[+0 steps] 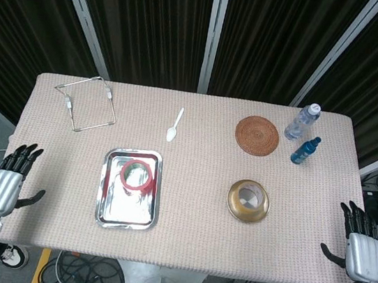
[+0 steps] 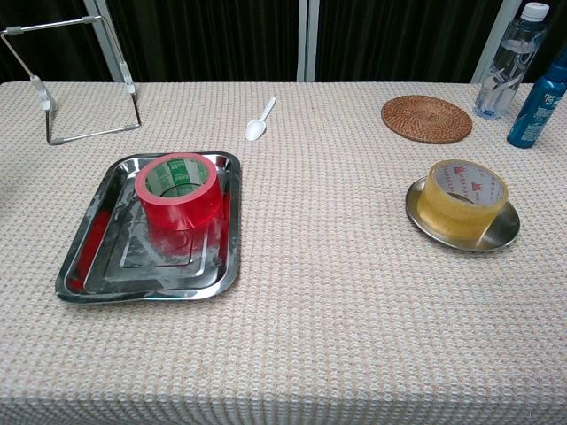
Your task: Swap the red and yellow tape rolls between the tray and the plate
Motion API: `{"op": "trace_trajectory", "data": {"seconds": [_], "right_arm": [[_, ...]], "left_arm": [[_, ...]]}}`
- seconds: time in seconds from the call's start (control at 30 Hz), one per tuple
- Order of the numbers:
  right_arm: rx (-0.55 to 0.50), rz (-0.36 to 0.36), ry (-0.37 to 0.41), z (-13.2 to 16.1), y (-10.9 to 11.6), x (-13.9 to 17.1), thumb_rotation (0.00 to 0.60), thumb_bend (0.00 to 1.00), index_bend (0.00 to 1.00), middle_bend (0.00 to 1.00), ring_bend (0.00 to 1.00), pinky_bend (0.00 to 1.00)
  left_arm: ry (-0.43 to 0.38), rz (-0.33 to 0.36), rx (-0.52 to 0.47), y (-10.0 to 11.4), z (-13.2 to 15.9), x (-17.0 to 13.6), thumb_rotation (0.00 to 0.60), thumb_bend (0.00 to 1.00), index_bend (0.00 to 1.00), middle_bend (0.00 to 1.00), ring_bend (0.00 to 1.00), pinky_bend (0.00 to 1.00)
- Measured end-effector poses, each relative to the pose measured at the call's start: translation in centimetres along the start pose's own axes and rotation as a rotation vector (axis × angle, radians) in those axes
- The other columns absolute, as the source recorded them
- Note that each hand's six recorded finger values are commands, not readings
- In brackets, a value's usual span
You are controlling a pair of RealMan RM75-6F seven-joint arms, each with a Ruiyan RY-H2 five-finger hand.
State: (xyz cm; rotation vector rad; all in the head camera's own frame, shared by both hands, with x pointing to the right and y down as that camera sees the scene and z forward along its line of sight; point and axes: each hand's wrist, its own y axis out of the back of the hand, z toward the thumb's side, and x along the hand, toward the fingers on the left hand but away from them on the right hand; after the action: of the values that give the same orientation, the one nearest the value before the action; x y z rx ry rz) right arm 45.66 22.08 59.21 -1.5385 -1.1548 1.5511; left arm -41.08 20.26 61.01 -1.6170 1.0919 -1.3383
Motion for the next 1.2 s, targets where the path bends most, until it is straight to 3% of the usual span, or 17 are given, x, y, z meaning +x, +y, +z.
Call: {"op": "trace_trajectory", "data": {"seconds": [0.27,0.47,0.83,1.0,1.2], "right_arm": [[-0.006,0.002,0.005,0.3,0.1,-0.1,0.600,0.11,0.00,0.00,0.00,0.00],[0.012,0.049,0.034,1.6,-0.1,-0.8,0.600,0.11,0.00,0.00,0.00,0.00],[0.136,0.204,0.201,9.0,-1.7,-6.0,0.600,0.10,0.00,0.00,0.00,0.00],[0.137,0.282,0.266,12.9,-3.7,-8.0,0.600,0.11,0.00,0.00,0.00,0.00],[0.158,0.342,0.305,15.5,-5.7,-9.4,0.600,0.11,0.00,0.00,0.00,0.00]], "left_arm": [[0.000,-0.008,-0.008,-0.1,0.0,0.0,0.600,0.15,0.09,0.04,0.00,0.18],[-0.011,-0.015,-0.009,-0.1,0.1,0.1,0.600,0.15,0.09,0.04,0.00,0.18],[-0.009,-0.021,-0.030,-0.8,-0.4,-0.2,0.600,0.15,0.09,0.04,0.00,0.18],[-0.010,-0.028,-0.036,-0.9,-0.7,-0.4,0.600,0.15,0.09,0.04,0.00,0.17],[-0.002,-0.029,-0.045,-1.1,-1.1,-0.5,0.600,0.15,0.09,0.04,0.00,0.18]]}}
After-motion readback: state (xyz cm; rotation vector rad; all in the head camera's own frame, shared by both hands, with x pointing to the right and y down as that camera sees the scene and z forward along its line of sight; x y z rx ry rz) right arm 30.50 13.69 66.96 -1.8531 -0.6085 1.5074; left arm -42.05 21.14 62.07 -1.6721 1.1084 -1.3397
